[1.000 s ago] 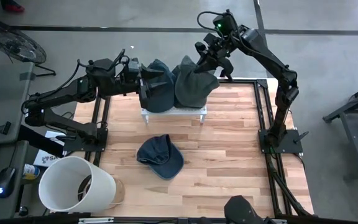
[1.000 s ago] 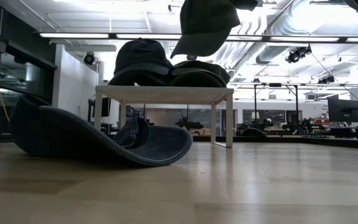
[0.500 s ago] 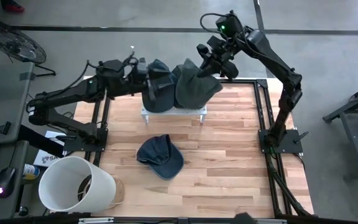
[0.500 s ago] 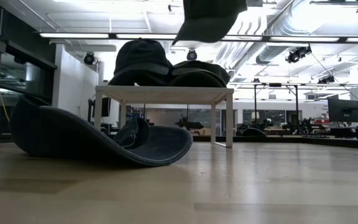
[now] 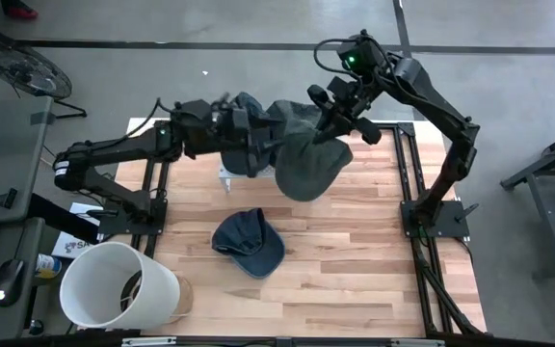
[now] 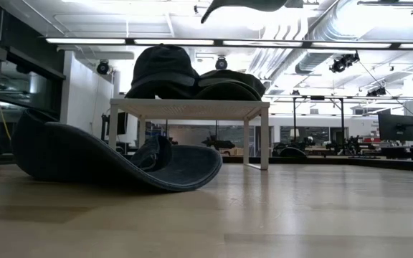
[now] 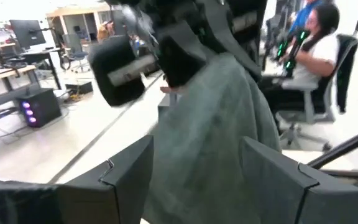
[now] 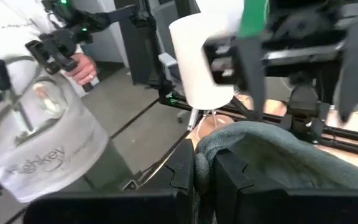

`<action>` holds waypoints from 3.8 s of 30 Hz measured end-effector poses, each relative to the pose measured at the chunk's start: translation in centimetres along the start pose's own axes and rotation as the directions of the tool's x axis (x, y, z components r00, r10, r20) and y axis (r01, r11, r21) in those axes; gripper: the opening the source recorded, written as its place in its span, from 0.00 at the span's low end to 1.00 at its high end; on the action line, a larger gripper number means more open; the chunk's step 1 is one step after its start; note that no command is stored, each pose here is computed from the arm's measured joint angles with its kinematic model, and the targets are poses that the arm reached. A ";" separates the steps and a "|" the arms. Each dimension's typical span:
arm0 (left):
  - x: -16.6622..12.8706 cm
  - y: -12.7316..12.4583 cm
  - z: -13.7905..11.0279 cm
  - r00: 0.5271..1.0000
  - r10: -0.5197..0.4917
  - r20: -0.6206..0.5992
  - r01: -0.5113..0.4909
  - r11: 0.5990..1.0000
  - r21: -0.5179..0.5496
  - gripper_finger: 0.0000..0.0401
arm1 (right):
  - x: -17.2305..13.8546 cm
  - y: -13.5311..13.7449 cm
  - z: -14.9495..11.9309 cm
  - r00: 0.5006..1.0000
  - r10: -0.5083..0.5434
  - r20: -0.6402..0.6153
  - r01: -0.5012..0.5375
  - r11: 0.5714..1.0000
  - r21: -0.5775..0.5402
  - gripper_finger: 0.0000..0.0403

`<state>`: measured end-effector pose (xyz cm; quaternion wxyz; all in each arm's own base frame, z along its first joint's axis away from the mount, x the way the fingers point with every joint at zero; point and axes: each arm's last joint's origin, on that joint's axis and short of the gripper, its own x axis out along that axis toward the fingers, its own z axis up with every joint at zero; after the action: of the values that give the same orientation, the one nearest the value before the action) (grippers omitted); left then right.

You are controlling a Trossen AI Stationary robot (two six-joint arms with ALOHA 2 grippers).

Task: Pick & Place hat
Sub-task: Stack the gray cap on top of the other gray cap on the shelf

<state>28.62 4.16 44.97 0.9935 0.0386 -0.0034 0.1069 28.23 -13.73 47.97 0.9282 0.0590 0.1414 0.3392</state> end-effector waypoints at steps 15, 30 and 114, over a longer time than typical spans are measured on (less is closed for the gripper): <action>2.9 -1.5 -2.1 0.984 0.168 -0.055 -0.165 0.984 0.064 0.84 | 0.0 0.0 0.2 0.997 -0.076 -0.020 0.075 0.997 -0.031 0.05; 3.6 -2.7 -2.4 0.961 0.275 -0.036 -0.273 0.960 0.055 0.49 | -0.3 -0.3 0.3 0.993 -0.114 -0.020 0.112 0.992 -0.066 0.05; 3.3 -2.3 -1.7 0.904 0.426 0.016 -0.425 0.896 0.132 0.00 | 5.1 6.5 3.0 0.382 -0.918 -0.105 0.817 0.389 -0.425 0.25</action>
<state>32.38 2.72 43.15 0.9413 0.1018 0.0019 0.3217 28.91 -5.51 50.98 0.9242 -0.2252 0.2472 -0.1843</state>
